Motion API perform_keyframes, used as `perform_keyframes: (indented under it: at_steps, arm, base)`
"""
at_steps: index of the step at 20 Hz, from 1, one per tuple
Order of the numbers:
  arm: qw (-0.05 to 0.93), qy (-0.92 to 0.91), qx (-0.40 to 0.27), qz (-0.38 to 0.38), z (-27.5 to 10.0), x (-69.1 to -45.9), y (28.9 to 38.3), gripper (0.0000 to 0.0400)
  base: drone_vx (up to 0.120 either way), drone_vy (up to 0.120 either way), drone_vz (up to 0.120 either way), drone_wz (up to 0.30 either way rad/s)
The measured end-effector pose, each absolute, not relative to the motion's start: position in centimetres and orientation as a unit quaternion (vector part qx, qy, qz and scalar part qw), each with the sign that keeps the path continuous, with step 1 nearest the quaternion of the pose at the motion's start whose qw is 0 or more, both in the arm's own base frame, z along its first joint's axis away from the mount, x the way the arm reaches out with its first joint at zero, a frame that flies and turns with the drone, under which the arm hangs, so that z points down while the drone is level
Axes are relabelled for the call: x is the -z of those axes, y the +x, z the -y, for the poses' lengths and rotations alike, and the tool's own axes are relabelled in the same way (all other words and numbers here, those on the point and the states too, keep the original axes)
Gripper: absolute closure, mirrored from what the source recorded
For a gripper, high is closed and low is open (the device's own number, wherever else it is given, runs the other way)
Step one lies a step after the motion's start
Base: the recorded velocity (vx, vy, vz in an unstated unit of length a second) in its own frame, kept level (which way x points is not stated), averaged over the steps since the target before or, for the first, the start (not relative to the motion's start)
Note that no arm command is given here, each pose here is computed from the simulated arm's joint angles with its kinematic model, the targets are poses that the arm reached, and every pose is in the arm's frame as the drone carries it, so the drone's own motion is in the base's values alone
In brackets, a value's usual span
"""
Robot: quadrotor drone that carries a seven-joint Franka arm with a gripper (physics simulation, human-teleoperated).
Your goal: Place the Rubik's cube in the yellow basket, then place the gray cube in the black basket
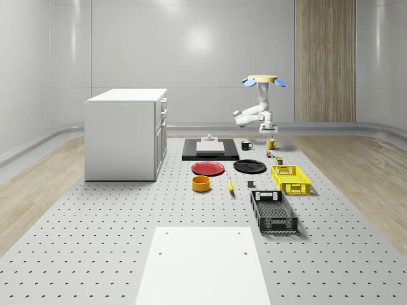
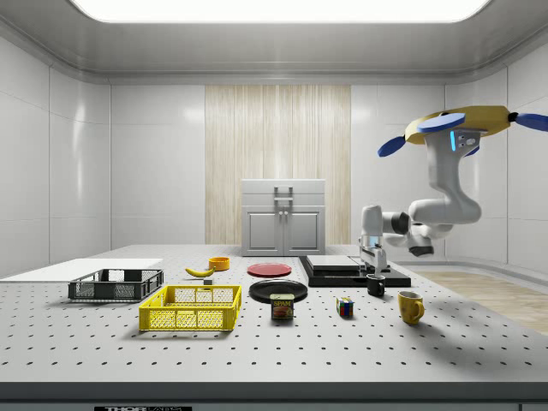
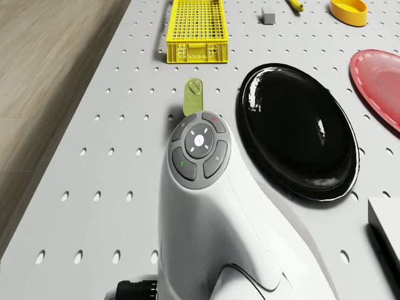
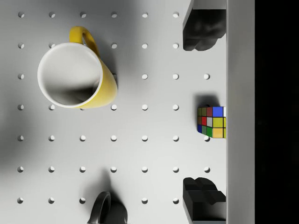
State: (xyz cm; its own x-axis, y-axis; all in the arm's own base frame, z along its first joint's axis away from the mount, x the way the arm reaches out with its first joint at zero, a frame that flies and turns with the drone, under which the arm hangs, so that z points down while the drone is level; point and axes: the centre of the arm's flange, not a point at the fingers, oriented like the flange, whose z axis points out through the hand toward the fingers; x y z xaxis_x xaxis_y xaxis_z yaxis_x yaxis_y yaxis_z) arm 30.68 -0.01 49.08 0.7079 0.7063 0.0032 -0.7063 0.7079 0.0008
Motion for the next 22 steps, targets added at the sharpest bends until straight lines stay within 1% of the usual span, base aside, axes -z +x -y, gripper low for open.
perform_keyframes:
  at_steps: [11,13,14,16,18,19,22]
  arm:
    - [0.924,0.000,-0.382,0.001,0.02,-49.07,30.68,0.0000]
    - [0.924,0.000,-0.382,0.001,0.01,-49.07,30.68,0.0000]
    - [0.924,0.000,-0.382,0.001,0.01,-49.07,30.68,0.0000]
    - [0.924,0.000,-0.382,0.001,0.01,-49.07,30.68,0.0000]
    - [0.924,0.000,-0.382,0.001,0.01,-49.07,30.68,0.0000]
    - [0.924,0.000,-0.382,0.001,0.01,-49.07,30.68,0.0000]
    - [0.924,0.000,-0.382,0.001,0.01,-49.11,30.68,0.0000]
  base:
    - [0.120,0.000,-0.120,0.000]
    - [0.120,-0.120,-0.120,0.000]
    - [0.120,-0.040,-0.120,0.000]
    - [0.120,0.000,-0.120,0.000]
    - [0.120,0.000,-0.040,0.000]
    - [0.000,0.000,-0.120,0.000]
    - [0.000,0.000,-0.013,0.000]
